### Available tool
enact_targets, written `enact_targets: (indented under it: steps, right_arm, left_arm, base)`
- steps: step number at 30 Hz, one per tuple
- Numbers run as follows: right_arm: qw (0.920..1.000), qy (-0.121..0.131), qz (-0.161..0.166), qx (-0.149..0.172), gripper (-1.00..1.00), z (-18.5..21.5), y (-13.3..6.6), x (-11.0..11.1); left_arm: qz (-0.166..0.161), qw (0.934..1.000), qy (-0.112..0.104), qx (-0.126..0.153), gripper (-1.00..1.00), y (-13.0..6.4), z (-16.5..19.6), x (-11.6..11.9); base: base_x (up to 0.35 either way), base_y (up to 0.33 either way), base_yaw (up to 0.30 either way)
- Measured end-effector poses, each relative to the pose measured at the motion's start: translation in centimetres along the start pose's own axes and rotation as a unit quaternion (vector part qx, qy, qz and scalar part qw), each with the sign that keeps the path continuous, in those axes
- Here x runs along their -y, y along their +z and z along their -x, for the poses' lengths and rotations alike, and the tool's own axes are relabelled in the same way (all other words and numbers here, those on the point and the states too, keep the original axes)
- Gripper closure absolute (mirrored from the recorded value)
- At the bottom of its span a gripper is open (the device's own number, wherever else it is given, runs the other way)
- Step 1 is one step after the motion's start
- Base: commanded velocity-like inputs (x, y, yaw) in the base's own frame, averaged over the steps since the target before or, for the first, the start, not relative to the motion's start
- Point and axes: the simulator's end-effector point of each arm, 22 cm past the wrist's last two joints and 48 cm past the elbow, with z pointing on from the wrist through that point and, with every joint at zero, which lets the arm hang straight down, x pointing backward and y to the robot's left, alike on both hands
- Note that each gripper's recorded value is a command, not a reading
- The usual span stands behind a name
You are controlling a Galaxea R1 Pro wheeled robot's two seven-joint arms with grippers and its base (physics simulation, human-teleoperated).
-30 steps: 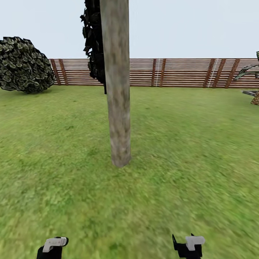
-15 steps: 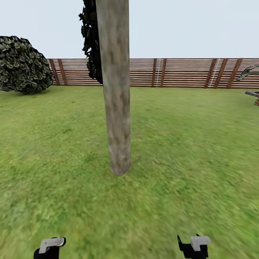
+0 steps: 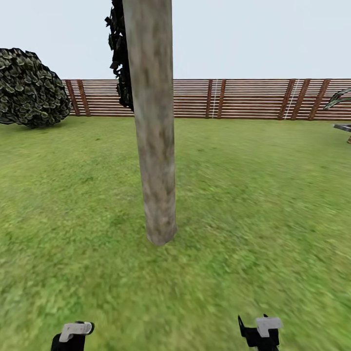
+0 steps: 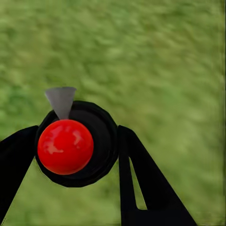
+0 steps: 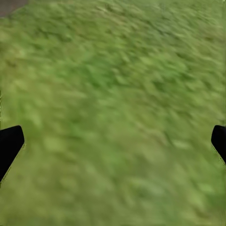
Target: In the garden, pick up the pesticide atomizer on the floor and spray pesticide onto both trees until each tree trunk is fully covered.
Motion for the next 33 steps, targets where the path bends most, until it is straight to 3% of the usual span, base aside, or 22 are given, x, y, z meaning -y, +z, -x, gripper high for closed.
enact_targets:
  steps: [1,2,4,5,6,7,8,10,11,13,14,15,16,17,19,20,23,29,33]
  right_arm:
    - [1.0000,-0.001,0.000,0.003,-1.00,0.3,0.1,0.0]
    - [0.9998,-0.004,0.003,0.017,-1.00,1.5,0.5,-0.1]
    - [0.9987,-0.019,0.016,0.044,-1.00,3.8,1.2,-0.5]
    - [0.9939,-0.065,0.063,0.063,-1.00,6.0,1.8,-2.5]
    - [0.9902,-0.089,0.088,0.060,-1.00,6.2,1.9,-3.6]
    - [0.9744,-0.148,0.167,0.026,-1.00,5.7,2.1,-6.8]
    - [0.9713,-0.155,0.179,0.023,-1.00,5.8,2.2,-7.2]
    - [0.9605,-0.173,0.217,0.020,-1.00,6.9,2.6,-8.6]
    - [0.9574,-0.178,0.227,0.020,-1.00,7.3,2.7,-9.0]
    - [0.9440,-0.192,0.267,0.025,-1.00,9.1,3.1,-10.5]
    - [0.9142,-0.213,0.344,0.020,-1.00,11.1,2.7,-13.2]
    - [0.9102,-0.216,0.353,0.018,-1.00,12.0,2.9,-13.4]
    - [0.9074,-0.218,0.359,0.011,-1.00,12.3,3.0,-13.5]
    - [0.9066,-0.219,0.360,0.010,-1.00,12.4,3.0,-13.6]
    - [0.9027,-0.221,0.369,0.005,-1.00,12.7,2.8,-13.9]
    - [0.9008,-0.221,0.374,0.004,-1.00,12.7,2.7,-14.1]
    - [0.8938,-0.225,0.388,0.002,-1.00,12.6,2.3,-14.8]
    - [0.8806,-0.231,0.414,0.006,-1.00,13.2,1.4,-17.8]
    - [0.8836,-0.218,0.414,0.025,-1.00,14.3,1.3,-19.0]
  left_arm:
    - [-0.004,1.0000,0.008,-0.002,1.00,0.1,0.0,0.2]
    - [-0.018,0.9993,0.032,-0.010,1.00,0.1,-0.3,0.9]
    - [-0.033,0.9977,0.057,-0.018,1.00,0.3,-0.3,1.4]
    - [-0.046,0.9961,0.069,-0.029,1.00,0.7,0.0,2.0]
    - [-0.051,0.9955,0.072,-0.035,1.00,1.1,0.7,2.1]
    - [-0.114,0.9849,0.108,-0.074,1.00,2.1,1.5,4.8]
    - [-0.121,0.9847,0.113,-0.055,1.00,2.9,4.6,5.0]
    - [-0.183,0.9690,0.152,-0.067,1.00,2.8,5.6,7.4]
    - [-0.198,0.9640,0.163,-0.071,1.00,2.7,5.9,8.0]
    - [-0.242,0.9476,0.194,-0.077,1.00,2.6,7.5,9.5]
    - [-0.295,0.9193,0.243,-0.094,1.00,2.1,8.8,11.4]
    - [-0.303,0.9159,0.247,-0.090,1.00,2.1,10.2,11.5]
    - [-0.322,0.9034,0.265,-0.101,1.00,1.7,10.1,12.0]
    - [-0.328,0.8993,0.270,-0.105,1.00,1.5,10.0,12.1]
    - [-0.347,0.8831,0.292,-0.121,1.00,1.0,9.7,12.8]
    - [-0.353,0.8780,0.298,-0.124,1.00,1.0,9.7,13.3]
    - [-0.363,0.8688,0.311,-0.129,1.00,0.9,9.6,14.4]
    - [-0.377,0.8625,0.313,-0.127,1.00,0.6,8.3,16.9]
    - [-0.379,0.8669,0.302,-0.116,1.00,0.8,8.5,18.2]
  base:
    - [0.005,-0.002,0.000]
    - [0.003,-0.002,0.000]
    - [0.001,-0.001,0.000]
    - [0.000,0.000,0.000]
    - [0.000,0.000,0.000]
    - [0.000,0.000,0.000]
    - [0.000,0.000,0.000]
    - [0.000,0.000,0.000]
    - [0.000,0.000,0.000]
    - [0.000,0.000,0.000]
    - [0.000,0.000,0.000]
    - [0.000,0.000,0.000]
    - [0.000,0.000,0.000]
    - [0.000,0.000,0.000]
    - [0.000,0.000,0.000]
    - [0.000,0.000,0.000]
    - [0.000,0.000,0.000]
    - [0.000,0.000,0.000]
    - [0.000,0.000,0.000]
